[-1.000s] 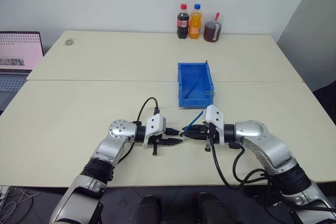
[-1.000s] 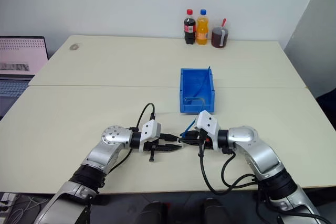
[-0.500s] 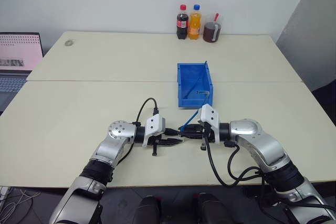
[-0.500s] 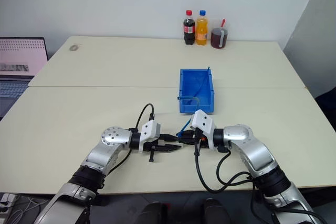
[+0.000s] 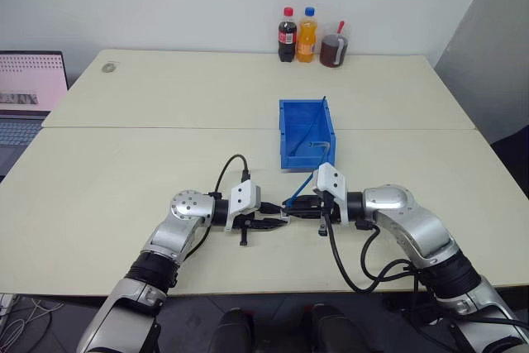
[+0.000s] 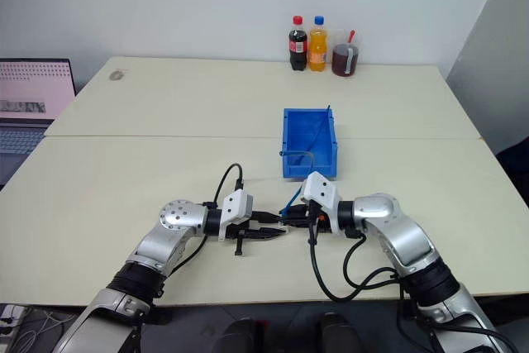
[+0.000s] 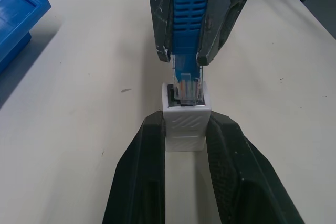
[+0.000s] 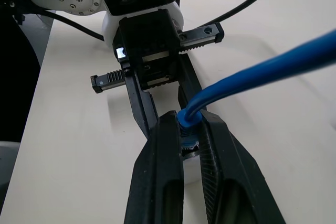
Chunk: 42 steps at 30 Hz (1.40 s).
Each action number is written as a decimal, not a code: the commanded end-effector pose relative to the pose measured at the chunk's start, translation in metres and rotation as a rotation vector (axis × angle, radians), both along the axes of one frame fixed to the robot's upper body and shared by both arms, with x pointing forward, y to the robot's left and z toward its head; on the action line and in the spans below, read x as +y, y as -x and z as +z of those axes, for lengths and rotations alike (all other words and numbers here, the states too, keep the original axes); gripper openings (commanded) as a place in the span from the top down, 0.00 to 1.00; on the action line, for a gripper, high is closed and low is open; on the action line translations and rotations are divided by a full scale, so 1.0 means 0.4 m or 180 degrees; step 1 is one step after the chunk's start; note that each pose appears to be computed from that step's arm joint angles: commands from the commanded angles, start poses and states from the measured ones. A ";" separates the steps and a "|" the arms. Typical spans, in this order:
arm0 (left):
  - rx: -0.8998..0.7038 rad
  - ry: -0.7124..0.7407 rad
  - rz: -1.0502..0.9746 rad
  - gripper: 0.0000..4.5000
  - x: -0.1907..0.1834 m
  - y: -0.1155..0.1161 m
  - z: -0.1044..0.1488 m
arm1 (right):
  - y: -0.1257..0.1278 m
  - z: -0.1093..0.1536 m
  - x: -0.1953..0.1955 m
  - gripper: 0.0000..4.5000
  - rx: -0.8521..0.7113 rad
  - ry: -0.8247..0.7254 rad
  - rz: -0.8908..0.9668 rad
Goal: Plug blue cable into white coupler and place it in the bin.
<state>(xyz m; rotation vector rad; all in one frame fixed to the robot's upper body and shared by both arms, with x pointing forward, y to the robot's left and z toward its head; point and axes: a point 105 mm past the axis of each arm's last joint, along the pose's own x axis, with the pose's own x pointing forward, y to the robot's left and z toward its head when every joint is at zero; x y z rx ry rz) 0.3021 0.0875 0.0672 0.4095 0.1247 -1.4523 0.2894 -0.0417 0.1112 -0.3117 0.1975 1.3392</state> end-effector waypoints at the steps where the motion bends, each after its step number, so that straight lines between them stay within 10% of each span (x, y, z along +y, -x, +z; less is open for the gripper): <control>1: 0.0177 -0.0236 -0.0014 0.83 0.011 0.018 -0.050 | -0.003 -0.014 -0.015 0.97 0.0067 0.0125 -0.0024; 42: 0.0161 -0.0261 0.0012 0.83 0.020 0.019 -0.051 | 0.003 -0.057 0.019 0.97 -0.0280 0.0023 0.0210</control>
